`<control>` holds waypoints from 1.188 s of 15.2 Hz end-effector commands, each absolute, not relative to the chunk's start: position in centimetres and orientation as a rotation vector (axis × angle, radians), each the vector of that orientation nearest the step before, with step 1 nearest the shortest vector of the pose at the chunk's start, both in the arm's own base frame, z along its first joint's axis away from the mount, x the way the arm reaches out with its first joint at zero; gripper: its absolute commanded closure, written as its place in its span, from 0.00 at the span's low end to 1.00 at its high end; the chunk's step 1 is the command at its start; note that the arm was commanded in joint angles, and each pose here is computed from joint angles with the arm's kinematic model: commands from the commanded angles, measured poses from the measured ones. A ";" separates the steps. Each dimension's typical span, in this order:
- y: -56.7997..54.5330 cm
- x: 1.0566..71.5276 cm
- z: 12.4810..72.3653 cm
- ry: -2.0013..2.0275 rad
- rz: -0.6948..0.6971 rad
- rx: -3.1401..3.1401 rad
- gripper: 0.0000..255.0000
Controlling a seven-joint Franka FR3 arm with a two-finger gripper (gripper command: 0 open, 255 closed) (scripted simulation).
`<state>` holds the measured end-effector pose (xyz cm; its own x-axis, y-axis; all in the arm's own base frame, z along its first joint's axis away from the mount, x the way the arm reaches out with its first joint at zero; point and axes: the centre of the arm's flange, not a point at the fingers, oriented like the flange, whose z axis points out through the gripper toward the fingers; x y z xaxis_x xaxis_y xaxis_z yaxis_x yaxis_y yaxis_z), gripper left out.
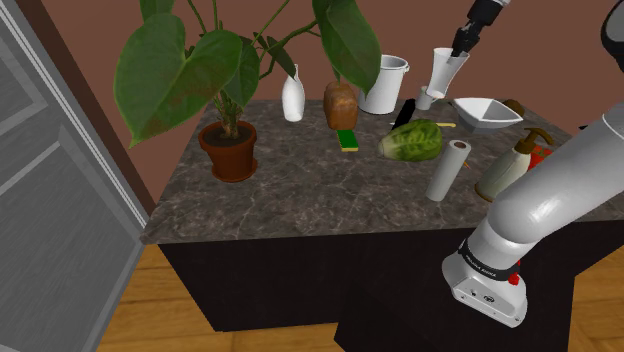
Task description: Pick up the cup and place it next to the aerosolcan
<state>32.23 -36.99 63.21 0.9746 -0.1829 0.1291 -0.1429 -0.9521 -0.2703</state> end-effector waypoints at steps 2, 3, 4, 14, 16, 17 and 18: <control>-40.5 30.2 63.2 0.237 -0.222 -2.861 1.00; -41.7 29.5 63.2 0.237 -0.222 -2.861 1.00; -42.8 28.8 63.2 0.237 -0.222 -2.861 1.00; -45.8 27.1 58.9 0.237 -0.222 -2.861 1.00; -45.8 27.1 57.9 0.237 -0.222 -2.861 1.00; -45.8 27.1 57.4 0.237 -0.222 -2.861 1.00; -45.8 27.1 56.8 0.237 -0.222 -2.861 1.00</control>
<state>27.08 -45.72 57.45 0.9751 -0.1808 0.1286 -0.1410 -0.9524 -0.2702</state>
